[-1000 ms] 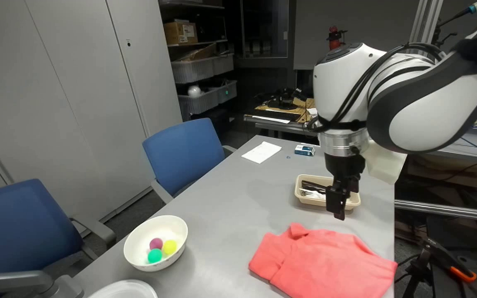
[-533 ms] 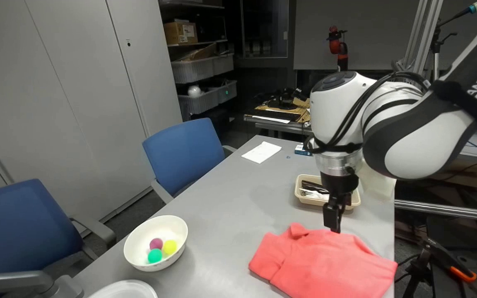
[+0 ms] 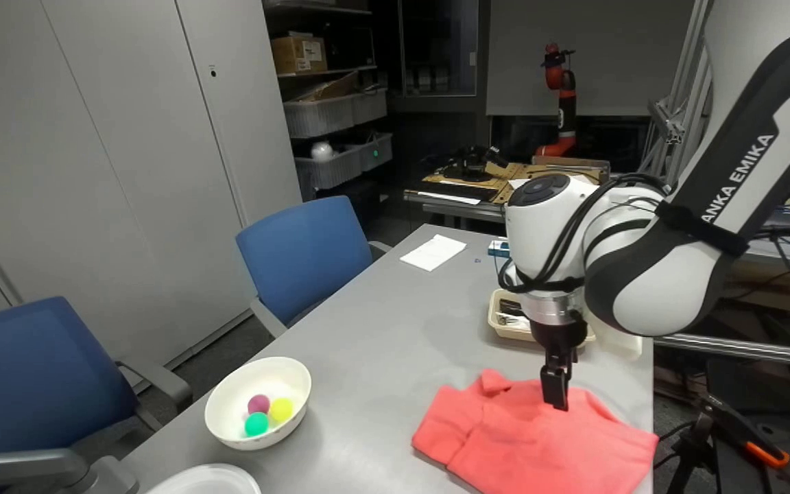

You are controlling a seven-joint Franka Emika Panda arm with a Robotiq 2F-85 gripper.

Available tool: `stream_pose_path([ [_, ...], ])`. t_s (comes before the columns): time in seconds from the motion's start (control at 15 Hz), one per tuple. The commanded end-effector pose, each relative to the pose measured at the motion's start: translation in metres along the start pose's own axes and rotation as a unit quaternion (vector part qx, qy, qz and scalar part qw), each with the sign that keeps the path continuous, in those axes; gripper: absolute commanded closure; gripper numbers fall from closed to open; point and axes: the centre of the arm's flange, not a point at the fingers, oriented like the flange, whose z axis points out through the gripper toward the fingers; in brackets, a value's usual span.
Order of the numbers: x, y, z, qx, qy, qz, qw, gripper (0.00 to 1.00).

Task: Unfold the orange shirt from right to left

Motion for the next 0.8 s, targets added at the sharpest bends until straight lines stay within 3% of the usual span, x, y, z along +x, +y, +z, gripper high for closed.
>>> stream_pose_path([
  [0.0, 0.002, 0.0, 0.002, 0.0, -0.001, -0.001, 1.0, 0.0],
  [0.33, 0.008, 0.001, 0.004, -0.003, 0.004, -0.006, 1.0, 0.0],
  [0.73, 0.029, 0.009, 0.004, -0.002, 0.054, -0.052, 0.9972, 0.0],
])
